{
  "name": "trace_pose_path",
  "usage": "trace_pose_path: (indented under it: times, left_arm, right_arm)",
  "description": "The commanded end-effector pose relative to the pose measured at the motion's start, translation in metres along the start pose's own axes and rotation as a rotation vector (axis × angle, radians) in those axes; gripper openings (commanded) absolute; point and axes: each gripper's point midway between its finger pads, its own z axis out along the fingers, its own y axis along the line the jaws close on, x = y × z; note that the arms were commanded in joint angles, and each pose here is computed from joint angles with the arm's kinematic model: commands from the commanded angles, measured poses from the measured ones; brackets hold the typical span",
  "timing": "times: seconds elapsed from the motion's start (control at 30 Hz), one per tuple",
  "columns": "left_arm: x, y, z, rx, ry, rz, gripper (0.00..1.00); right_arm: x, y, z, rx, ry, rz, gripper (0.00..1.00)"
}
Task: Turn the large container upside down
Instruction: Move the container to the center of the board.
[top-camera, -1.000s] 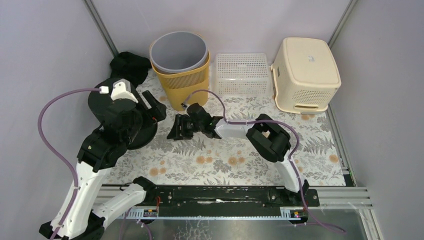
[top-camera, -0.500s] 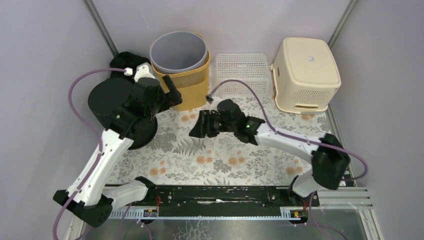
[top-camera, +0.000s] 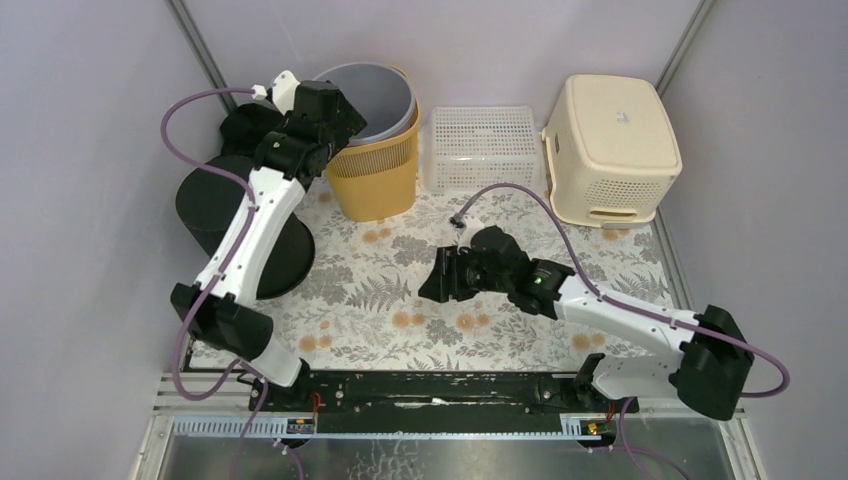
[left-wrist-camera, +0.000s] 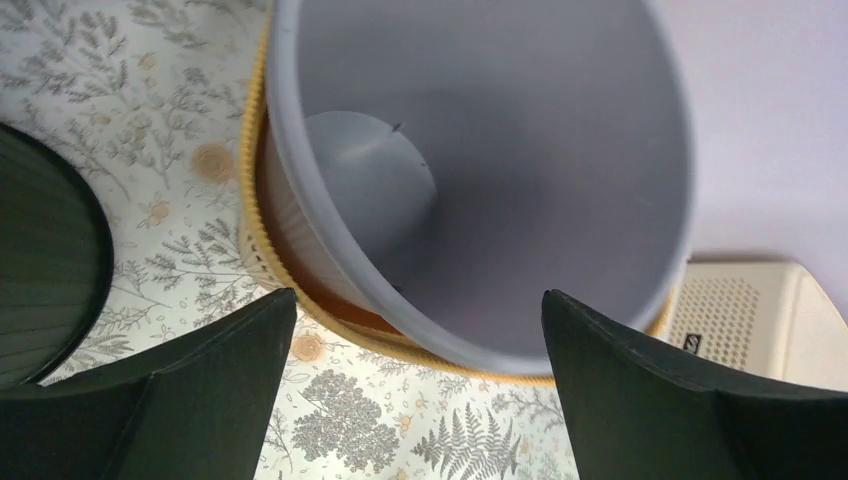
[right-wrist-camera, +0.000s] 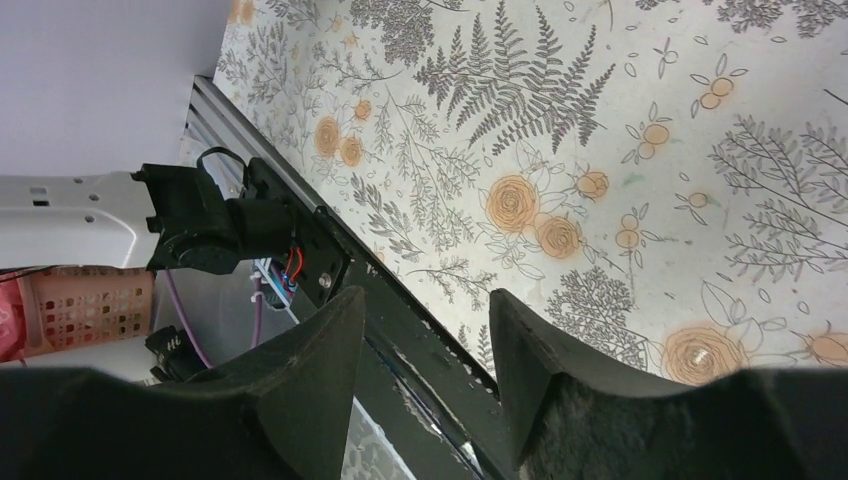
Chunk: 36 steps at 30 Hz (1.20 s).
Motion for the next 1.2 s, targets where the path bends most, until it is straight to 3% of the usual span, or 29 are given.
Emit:
trace_pose_path:
  times: [0.0, 0.2, 0.6, 0.8, 0.97, 1.07, 1.17]
  left_arm:
    - [-0.016, 0.019, 0.013, -0.109, -0.026, -0.114, 1.0]
    - [-0.015, 0.031, 0.022, -0.164, -0.014, -0.15, 1.0]
    - [0.013, 0.037, 0.053, -0.183, 0.069, -0.044, 1.0]
    - [0.023, 0.034, 0.056, -0.136, 0.104, -0.005, 0.82]
    - [0.026, 0.025, 0.046, -0.064, 0.144, 0.052, 0.45]
    - [0.031, 0.015, 0.037, 0.013, 0.187, 0.093, 0.31]
    - [0.035, 0.001, 0.021, 0.132, 0.226, 0.13, 0.27]
  right_arm:
    - [-0.007, 0.0, -0.014, 0.0, -0.056, -0.039, 0.57]
    - [0.002, -0.004, -0.012, -0.007, -0.04, -0.031, 0.57]
    - [-0.008, 0.002, -0.019, -0.003, -0.059, -0.059, 0.57]
    - [-0.01, 0.001, -0.023, 0.005, -0.066, -0.065, 0.57]
    - [-0.018, 0.004, -0.031, 0.02, -0.087, -0.087, 0.57]
    - [-0.026, 0.008, -0.036, 0.029, -0.099, -0.109, 0.57]
    - [-0.035, 0.014, -0.043, 0.029, -0.113, -0.131, 0.57]
